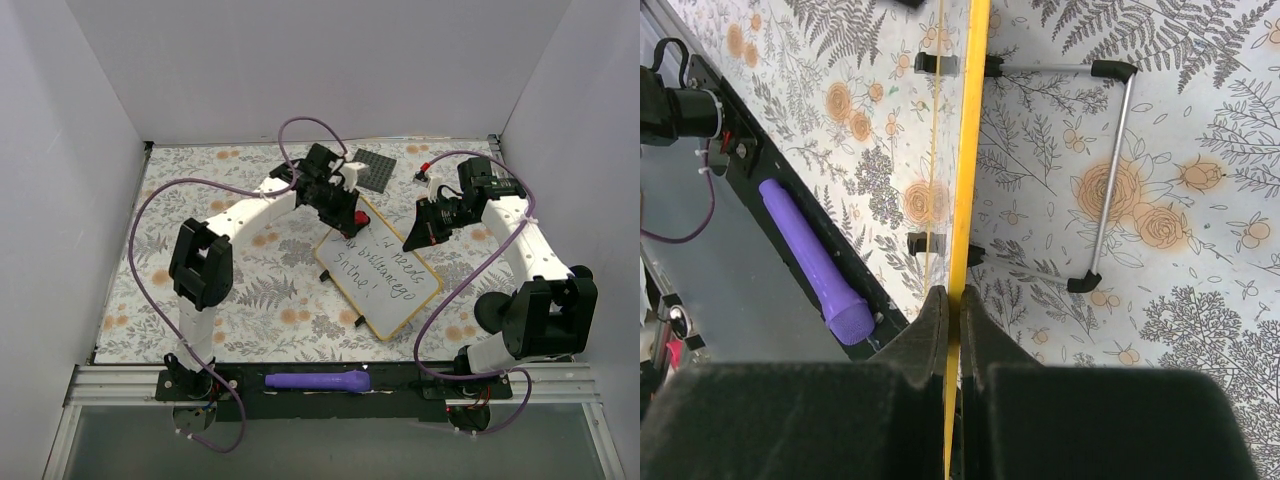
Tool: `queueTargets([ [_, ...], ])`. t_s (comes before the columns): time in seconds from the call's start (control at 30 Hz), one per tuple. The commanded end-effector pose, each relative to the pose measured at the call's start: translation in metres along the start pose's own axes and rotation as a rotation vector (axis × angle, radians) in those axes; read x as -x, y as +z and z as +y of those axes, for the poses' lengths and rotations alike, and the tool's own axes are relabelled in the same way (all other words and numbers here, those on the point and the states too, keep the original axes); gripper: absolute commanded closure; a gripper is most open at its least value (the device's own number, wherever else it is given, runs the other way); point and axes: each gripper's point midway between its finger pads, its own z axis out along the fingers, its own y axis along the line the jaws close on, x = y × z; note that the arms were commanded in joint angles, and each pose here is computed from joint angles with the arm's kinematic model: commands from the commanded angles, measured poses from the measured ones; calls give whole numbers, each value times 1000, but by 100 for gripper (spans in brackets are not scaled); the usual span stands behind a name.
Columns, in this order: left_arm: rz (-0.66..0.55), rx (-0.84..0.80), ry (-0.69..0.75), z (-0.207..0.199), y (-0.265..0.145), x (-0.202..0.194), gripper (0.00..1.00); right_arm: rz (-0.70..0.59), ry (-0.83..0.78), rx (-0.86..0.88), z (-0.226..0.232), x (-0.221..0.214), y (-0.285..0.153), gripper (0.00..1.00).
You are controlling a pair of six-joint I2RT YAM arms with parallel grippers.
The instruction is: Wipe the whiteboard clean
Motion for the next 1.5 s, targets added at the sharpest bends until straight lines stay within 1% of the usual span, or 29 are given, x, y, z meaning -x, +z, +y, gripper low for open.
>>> queueTargets([
  [0.0,119,-140,117,-79,23,-39,100,-16,-36,54,15,-3,1,99],
  [0.03,140,-173,111,-89,25,-48,100,-15,-37,55,15,-4,1,99],
  [0.1,168,-198,67,-92,27,-61,100,-15,-37,55,16,-6,1,99],
  [0.17,171,-210,66,-93,26,-62,100,-13,-35,55,17,-8,1,99],
  [0.23,149,-210,62,-86,23,-55,100,-10,-32,56,17,-10,2,99],
  [0.3,106,-194,13,-65,14,-38,100,-10,-32,56,17,-11,2,99],
  [0.33,72,-168,-14,-46,9,-25,100,-10,-32,56,17,-11,1,99],
  [0.43,12,-87,-24,-17,4,-6,100,-13,-35,55,18,-11,1,99],
  [0.5,8,-54,-15,-10,5,-4,100,-15,-35,54,18,-12,0,99],
  [0.6,44,-58,0,-17,14,-12,100,-17,-40,54,19,-11,0,99],
  [0.7,97,-90,68,-47,24,-32,100,-18,-39,53,19,-12,-1,99],
  [0.73,113,-124,89,-64,28,-39,100,-16,-39,54,19,-13,0,99],
  [0.83,142,-183,95,-90,31,-52,100,-15,-35,54,19,-14,0,99],
  [0.9,140,-194,82,-95,29,-52,100,-16,-39,54,20,-14,0,99],
  [1.0,106,-164,51,-76,24,-39,100,-17,-40,54,20,-14,-1,99],
  [1.03,73,-137,21,-58,18,-29,100,-19,-41,53,20,-14,-1,99],
  [1.13,7,-66,-41,-20,8,-8,100,-20,-44,53,22,-15,-2,99],
  [1.2,-1,-42,-46,-12,8,-6,100,-21,-45,53,23,-17,-2,99],
  [1.3,18,-63,-24,-30,18,-13,100,-18,-40,53,23,-22,-2,99],
  [1.33,28,-83,-4,-44,24,-16,100,-18,-40,53,23,-22,-2,99],
  [1.4,39,-107,14,-61,30,-19,100,-15,-37,55,23,-24,-1,99],
  [1.43,49,-132,27,-75,34,-23,100,-63,-41,44,20,-10,1,99],
  [1.47,61,-150,25,-84,37,-27,100,-72,-45,51,22,-9,1,99],
])
